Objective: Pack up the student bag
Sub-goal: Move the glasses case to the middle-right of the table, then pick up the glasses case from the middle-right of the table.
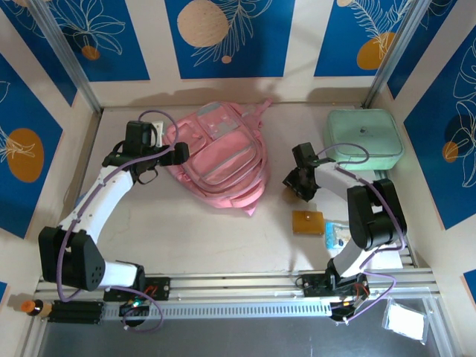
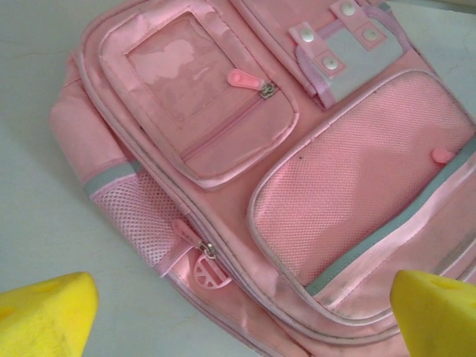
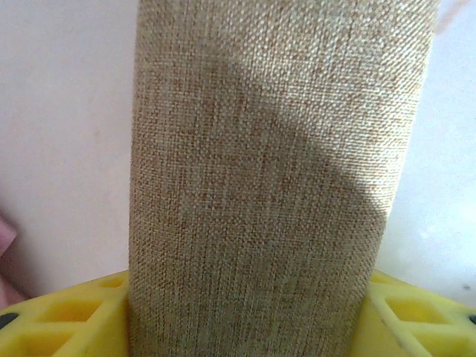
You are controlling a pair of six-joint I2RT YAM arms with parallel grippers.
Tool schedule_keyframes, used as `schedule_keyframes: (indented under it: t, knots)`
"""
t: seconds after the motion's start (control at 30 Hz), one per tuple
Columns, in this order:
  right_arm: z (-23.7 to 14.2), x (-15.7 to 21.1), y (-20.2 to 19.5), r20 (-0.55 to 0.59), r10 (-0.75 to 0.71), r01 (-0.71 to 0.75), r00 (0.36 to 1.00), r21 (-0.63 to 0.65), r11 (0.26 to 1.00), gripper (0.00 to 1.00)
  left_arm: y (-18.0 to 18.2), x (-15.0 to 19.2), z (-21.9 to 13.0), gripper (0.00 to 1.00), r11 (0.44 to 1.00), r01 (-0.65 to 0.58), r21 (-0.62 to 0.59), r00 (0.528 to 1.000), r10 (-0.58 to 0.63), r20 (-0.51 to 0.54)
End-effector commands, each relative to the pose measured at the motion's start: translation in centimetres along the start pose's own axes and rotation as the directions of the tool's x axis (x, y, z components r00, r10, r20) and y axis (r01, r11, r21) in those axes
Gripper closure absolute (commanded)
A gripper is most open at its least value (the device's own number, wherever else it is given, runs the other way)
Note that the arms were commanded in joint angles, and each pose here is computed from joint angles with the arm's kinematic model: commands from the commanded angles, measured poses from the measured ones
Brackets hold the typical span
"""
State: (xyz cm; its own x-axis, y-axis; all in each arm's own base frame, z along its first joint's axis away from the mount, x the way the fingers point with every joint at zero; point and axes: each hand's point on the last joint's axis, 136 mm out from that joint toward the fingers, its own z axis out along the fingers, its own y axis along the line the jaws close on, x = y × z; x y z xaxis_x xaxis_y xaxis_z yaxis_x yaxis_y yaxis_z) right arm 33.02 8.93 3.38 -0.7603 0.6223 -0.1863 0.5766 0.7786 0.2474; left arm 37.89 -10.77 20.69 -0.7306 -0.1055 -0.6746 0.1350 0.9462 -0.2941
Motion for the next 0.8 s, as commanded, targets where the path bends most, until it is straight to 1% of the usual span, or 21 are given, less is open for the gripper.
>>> schedule_keyframes:
  t: [0.0,0.17,0.27,0.37,0.43,0.57,0.7,0.77]
  knots:
    - [0.4,-0.3,1.0,-0.031,-0.078,0.077,0.996,-0.035,0.996,0.39,-1.2,0.4,0.5,0.00,0.998,0.009,0.068,1.000,-0.007,-0.027]
    - [0.7,-0.8,0.9,-0.047,-0.108,0.108,0.993,0.010,0.994,0.24,-1.4,0.3,0.6,0.00,0.996,0.016,0.083,0.999,-0.013,-0.033]
    - [1.0,-0.9,0.8,-0.051,-0.104,0.106,0.993,0.032,0.994,0.22,-1.6,0.4,0.6,0.00,0.996,0.017,0.089,0.999,-0.014,-0.033]
    - [0.9,-1.2,0.7,-0.036,-0.108,0.110,0.993,0.052,0.993,0.23,-1.7,0.5,0.6,0.00,0.995,0.020,0.095,0.999,-0.016,-0.036]
    - [0.9,-1.5,0.9,-0.026,-0.113,0.115,0.993,0.057,0.992,0.26,-1.8,0.6,0.7,0.00,0.994,0.021,0.105,0.999,-0.016,-0.042]
    - [1.0,-1.7,1.2,-0.032,-0.123,0.125,0.992,0.059,0.990,0.38,-2.8,0.6,1.0,0.00,0.989,0.013,0.145,0.999,-0.007,-0.039]
    - [0.8,-1.7,1.2,-0.031,-0.122,0.123,0.992,0.054,0.991,0.51,-5.1,0.3,0.7,0.00,0.976,-0.026,0.216,1.000,0.027,0.000]
    - [0.5,-1.7,1.6,-0.020,-0.120,0.121,0.993,0.028,0.992,0.54,-6.9,0.6,0.8,0.00,0.963,-0.081,0.257,0.997,0.080,0.012]
